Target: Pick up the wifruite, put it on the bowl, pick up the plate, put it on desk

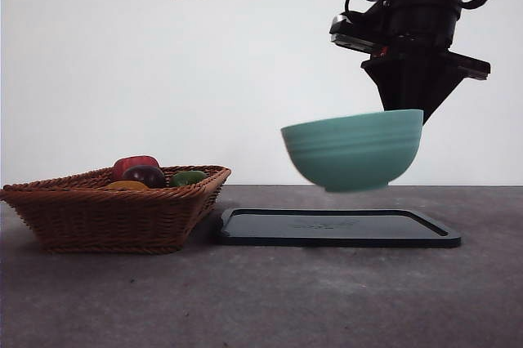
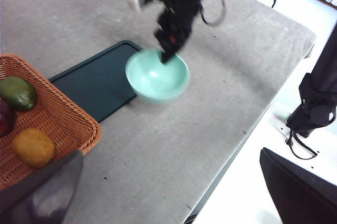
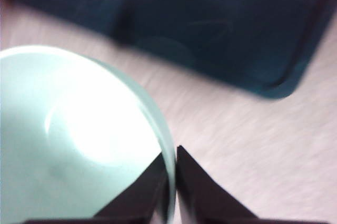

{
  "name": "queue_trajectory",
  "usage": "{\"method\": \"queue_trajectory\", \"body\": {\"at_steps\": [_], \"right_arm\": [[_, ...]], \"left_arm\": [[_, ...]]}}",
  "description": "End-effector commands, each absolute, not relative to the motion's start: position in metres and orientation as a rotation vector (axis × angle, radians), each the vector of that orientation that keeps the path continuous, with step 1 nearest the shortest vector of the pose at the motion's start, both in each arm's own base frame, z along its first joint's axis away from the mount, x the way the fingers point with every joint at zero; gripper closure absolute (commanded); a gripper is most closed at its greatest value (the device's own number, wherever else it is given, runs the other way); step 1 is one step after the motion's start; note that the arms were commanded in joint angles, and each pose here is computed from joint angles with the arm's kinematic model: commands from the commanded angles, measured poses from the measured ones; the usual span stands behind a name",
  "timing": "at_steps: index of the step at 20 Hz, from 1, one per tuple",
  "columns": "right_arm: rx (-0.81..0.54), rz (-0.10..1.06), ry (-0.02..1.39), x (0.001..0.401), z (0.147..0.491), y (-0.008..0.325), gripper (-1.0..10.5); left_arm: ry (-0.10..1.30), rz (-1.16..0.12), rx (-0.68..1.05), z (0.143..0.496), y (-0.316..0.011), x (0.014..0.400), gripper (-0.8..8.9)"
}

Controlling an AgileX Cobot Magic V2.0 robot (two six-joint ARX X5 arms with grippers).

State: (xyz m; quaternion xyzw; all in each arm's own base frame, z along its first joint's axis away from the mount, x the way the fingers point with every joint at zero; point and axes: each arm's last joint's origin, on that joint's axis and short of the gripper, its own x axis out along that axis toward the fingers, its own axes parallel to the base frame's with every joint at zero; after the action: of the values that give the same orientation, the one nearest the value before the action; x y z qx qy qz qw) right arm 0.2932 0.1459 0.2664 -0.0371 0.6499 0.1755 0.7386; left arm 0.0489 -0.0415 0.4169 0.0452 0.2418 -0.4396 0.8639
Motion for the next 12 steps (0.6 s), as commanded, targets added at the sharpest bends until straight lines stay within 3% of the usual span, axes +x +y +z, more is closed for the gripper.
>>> {"method": "queue_trajectory", "body": {"at_steps": [1, 8, 12], "right_arm": [[-0.125, 0.432, 1.426, 0.278, 0.259, 0.156, 9.4], [-0.202, 0.512, 1.463, 0.242, 0.209, 0.175, 9.4], [-0.178, 0.529, 1.417, 0.238, 0.188, 0.178, 9.4]], "left_arm": [[0.485, -0.939, 0.105, 0.420, -0.042, 0.049, 2.19], [0.485, -0.938, 0.105, 0.420, -0.042, 0.049, 2.20], [0.485, -0.939, 0.105, 0.420, -0.042, 0.049, 2.20]]}}
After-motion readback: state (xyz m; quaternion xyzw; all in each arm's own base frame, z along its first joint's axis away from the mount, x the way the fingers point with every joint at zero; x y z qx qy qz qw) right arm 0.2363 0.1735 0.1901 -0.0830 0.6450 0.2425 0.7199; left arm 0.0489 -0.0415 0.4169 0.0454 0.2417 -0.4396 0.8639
